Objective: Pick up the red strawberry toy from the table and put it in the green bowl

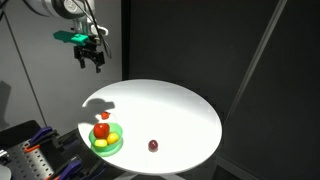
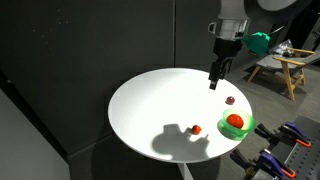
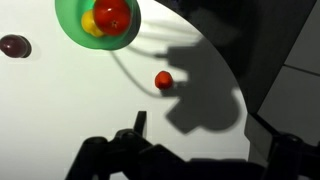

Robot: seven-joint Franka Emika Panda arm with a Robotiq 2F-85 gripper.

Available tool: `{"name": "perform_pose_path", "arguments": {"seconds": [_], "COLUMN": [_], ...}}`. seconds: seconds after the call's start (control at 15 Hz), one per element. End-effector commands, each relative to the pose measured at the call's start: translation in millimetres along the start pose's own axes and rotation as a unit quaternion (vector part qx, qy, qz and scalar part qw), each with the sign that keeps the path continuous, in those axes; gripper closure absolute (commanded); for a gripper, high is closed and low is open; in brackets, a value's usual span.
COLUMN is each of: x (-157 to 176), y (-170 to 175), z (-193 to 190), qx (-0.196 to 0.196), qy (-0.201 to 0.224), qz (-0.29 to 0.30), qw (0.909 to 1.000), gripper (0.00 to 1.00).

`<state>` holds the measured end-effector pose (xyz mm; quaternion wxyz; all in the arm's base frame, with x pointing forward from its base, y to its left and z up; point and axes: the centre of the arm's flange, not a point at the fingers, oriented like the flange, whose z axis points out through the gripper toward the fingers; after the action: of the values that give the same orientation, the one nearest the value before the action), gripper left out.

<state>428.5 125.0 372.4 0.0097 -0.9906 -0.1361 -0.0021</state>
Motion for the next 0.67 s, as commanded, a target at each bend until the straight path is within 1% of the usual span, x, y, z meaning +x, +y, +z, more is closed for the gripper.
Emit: {"name": "perform_pose_path", "arguments": {"seconds": [0.0, 0.27, 0.6], "x": [16.2, 25.4, 33.0], "y": [0.7, 10.3, 23.1], "z": [22.0, 50.3, 79.4], "qx": [-0.013, -0.014, -0.007], "qy": [0.005, -0.013, -0.041], "qz": [0.033, 0.075, 0.098], "qw": [0.9994, 0.9970, 0.9943], "gripper": [0.00, 0.00, 0.00]}}
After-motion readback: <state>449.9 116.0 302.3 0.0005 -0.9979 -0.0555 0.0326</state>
